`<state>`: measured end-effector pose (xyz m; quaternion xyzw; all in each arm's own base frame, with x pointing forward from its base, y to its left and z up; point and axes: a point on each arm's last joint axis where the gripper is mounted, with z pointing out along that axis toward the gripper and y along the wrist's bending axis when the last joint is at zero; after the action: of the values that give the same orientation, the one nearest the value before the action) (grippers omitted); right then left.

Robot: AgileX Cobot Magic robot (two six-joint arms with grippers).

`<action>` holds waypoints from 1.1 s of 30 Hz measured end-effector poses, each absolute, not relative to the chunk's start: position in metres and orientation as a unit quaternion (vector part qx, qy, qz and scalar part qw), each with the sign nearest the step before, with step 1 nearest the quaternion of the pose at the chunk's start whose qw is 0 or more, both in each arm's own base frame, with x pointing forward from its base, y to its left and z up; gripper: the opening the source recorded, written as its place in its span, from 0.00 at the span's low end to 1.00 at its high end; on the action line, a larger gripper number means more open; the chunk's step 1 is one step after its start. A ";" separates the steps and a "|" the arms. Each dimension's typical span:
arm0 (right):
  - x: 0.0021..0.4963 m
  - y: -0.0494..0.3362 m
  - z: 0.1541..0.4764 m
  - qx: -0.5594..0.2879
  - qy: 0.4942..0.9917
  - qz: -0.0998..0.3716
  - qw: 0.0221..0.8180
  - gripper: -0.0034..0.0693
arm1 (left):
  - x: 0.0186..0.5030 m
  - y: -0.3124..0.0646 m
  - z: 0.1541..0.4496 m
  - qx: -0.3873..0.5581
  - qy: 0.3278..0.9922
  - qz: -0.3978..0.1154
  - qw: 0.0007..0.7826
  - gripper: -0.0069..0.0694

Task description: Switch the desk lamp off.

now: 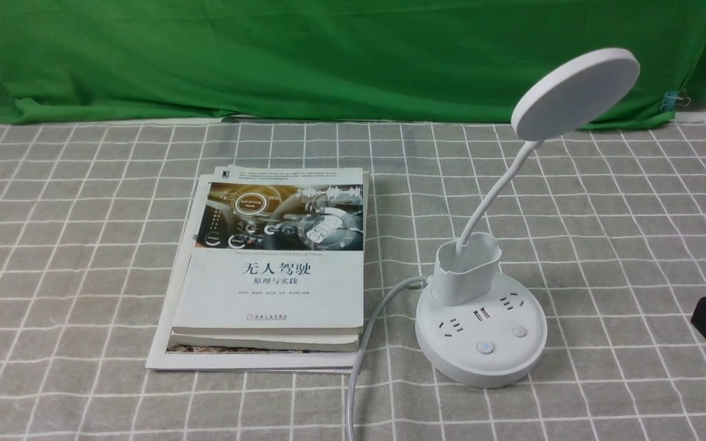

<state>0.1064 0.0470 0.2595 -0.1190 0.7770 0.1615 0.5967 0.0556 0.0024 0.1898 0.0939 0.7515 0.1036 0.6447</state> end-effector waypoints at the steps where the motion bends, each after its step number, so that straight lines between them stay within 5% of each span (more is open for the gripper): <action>1: 0.106 0.047 0.259 -0.116 0.778 0.164 0.596 0.10 | 0.056 0.002 0.190 0.094 0.752 0.104 0.645 0.11; 20: 0.097 0.042 0.243 -0.110 0.777 0.166 0.597 0.11 | 0.056 0.002 0.190 0.094 0.752 0.104 0.645 0.11; 33: 0.064 0.012 0.206 -0.018 0.722 0.107 0.684 0.11 | 0.056 0.002 0.190 0.094 0.752 0.104 0.645 0.11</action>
<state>0.0641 0.0116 0.2057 -0.0176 0.7219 0.1065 0.6835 0.0556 0.0024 0.1898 0.0939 0.7515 0.1035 0.6447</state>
